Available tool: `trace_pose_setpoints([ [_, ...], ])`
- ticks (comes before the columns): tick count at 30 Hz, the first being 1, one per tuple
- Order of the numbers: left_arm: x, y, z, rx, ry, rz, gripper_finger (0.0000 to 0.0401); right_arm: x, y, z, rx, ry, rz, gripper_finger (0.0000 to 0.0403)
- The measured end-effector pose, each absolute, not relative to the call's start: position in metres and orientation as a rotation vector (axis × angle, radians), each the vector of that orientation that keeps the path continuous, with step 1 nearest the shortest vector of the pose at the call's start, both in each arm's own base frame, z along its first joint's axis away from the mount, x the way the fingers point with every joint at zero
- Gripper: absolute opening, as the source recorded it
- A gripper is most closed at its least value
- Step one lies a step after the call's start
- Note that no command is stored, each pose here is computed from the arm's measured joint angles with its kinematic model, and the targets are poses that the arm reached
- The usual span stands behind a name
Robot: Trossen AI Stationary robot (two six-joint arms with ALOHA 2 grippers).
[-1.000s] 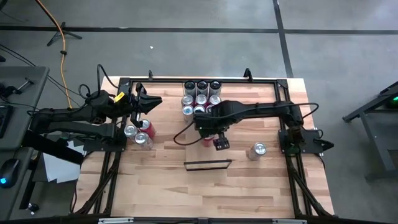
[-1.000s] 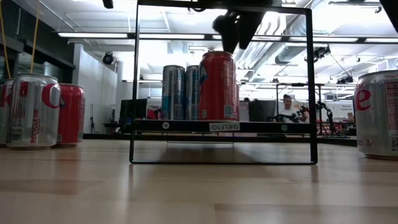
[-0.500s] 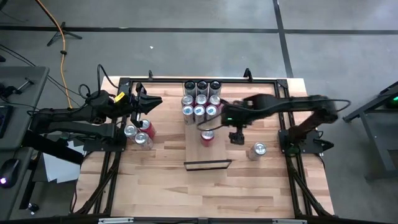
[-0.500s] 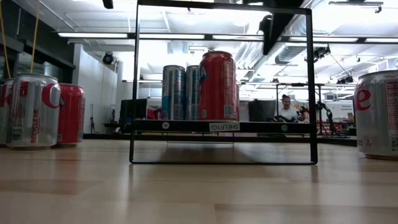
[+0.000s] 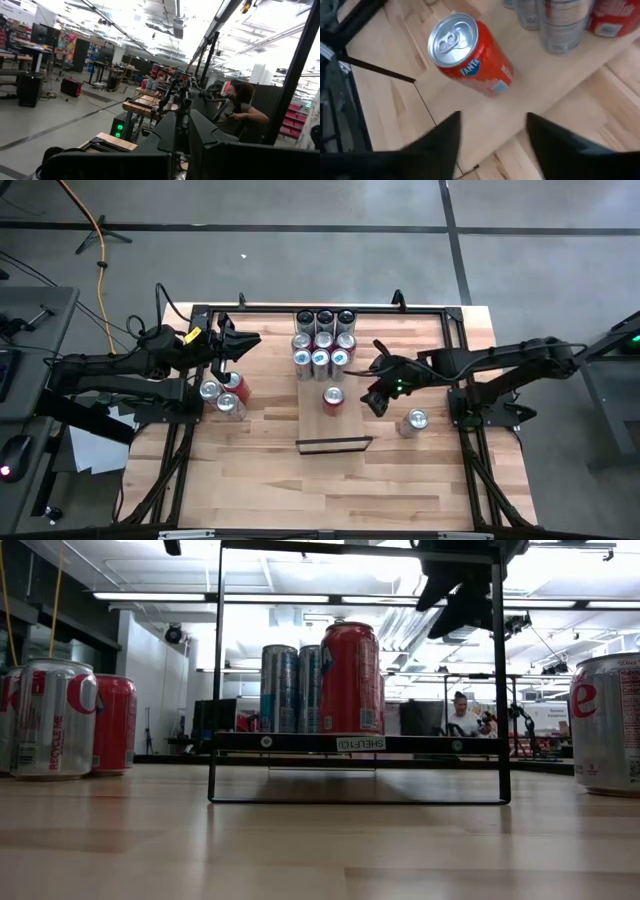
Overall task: Place canned beverage on shelf
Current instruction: Put the right red soda can on the shelf
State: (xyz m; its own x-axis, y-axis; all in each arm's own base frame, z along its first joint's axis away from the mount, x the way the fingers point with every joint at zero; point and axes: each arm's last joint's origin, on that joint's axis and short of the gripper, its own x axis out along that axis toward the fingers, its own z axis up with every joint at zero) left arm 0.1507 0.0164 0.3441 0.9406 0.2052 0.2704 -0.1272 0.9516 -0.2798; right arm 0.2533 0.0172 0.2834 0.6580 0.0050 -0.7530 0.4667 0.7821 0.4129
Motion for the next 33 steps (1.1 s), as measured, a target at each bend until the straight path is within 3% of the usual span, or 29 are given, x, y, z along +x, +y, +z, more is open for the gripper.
trace_pose_setpoints([
  [4,0.151,0.016,0.344,-0.263,-0.303,0.172,0.0003,0.266,0.018,0.279,0.626,0.846,-0.289,0.0066],
  [6,0.151,0.017,0.344,-0.264,-0.305,0.179,0.0003,0.273,0.018,0.277,0.608,0.854,-0.286,0.0018],
  [15,0.151,0.017,0.344,-0.264,-0.305,0.188,0.0003,0.307,0.023,0.245,0.591,1.0,-0.209,0.0006],
  [33,0.151,0.017,0.343,-0.264,-0.297,0.192,0.0003,0.329,0.022,0.249,0.591,0.855,-0.213,0.0],
])
